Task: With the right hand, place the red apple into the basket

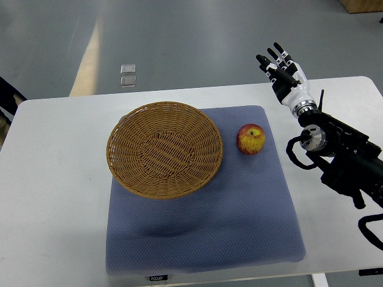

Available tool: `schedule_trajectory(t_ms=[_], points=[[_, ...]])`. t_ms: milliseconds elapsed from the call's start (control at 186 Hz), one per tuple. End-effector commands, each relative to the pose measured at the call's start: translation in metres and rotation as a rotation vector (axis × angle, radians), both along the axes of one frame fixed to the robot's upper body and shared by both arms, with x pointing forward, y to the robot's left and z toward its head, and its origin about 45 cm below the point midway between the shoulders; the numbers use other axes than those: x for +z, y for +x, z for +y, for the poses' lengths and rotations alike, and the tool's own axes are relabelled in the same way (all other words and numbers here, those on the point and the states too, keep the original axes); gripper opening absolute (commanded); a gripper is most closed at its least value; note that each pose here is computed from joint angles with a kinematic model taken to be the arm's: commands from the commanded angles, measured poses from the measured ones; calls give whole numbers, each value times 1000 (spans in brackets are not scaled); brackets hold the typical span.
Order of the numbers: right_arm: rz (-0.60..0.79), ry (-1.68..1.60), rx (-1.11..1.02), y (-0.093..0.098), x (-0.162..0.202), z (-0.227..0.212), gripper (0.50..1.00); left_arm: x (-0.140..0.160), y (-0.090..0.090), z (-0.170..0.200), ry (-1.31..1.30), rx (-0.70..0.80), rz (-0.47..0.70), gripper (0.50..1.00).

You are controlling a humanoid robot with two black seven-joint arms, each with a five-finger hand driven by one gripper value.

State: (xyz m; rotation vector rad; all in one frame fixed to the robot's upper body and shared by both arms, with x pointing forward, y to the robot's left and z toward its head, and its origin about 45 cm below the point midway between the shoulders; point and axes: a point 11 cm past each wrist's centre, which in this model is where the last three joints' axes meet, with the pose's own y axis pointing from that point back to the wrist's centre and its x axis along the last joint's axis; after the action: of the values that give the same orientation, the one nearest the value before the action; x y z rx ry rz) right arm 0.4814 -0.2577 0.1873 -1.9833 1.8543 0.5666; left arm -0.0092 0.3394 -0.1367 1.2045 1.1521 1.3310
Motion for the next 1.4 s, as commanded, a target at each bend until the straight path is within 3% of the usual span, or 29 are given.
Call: schedule_trajectory(t_ms=[0,1395], points=[[0,0,0,0,0,0,924,0,0,0,-1,1,0,1000],[-12,-14,-8,2,7,-11,924,0,-3,0,1,1,5,1000]])
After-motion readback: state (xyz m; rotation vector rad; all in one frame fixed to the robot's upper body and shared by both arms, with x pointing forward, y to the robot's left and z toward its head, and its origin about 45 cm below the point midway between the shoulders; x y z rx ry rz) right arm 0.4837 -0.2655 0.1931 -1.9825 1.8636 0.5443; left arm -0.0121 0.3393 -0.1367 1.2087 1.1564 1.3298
